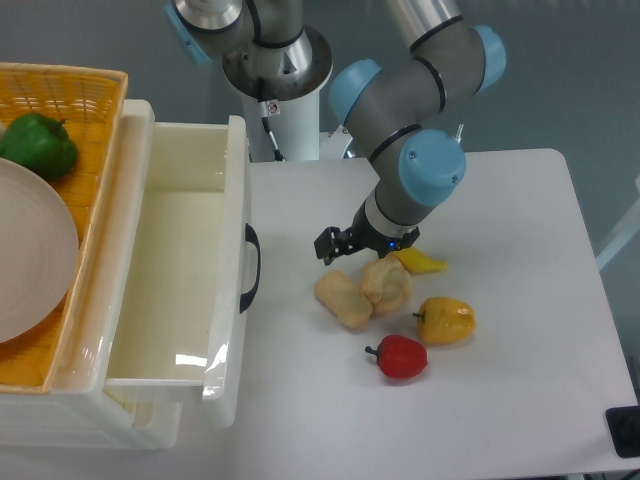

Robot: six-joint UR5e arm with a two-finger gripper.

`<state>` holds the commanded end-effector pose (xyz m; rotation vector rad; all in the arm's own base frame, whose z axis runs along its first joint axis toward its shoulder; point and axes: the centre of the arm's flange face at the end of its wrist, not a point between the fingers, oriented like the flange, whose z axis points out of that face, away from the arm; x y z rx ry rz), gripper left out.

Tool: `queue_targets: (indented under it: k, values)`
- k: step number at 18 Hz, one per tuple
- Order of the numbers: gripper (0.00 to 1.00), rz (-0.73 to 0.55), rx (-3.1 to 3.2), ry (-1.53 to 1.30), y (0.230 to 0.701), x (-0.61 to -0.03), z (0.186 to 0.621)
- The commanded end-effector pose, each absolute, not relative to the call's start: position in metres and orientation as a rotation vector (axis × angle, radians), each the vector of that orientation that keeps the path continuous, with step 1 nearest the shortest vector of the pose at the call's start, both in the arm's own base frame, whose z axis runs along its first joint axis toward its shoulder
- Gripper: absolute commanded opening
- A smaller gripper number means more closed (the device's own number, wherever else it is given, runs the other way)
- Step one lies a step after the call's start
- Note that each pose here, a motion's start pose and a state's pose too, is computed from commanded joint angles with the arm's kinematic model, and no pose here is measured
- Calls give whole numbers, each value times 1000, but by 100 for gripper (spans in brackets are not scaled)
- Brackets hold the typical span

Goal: Pick up the square bread
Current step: 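Lower the gripper down onto the square bread slice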

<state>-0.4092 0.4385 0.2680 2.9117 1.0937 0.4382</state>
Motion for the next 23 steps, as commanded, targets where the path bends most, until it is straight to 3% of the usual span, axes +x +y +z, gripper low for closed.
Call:
queue_targets:
  k: [9,23]
  values:
    - [100,367,2775,1256,454,-424,245]
    - [100,333,2684,1265,460,-405,214]
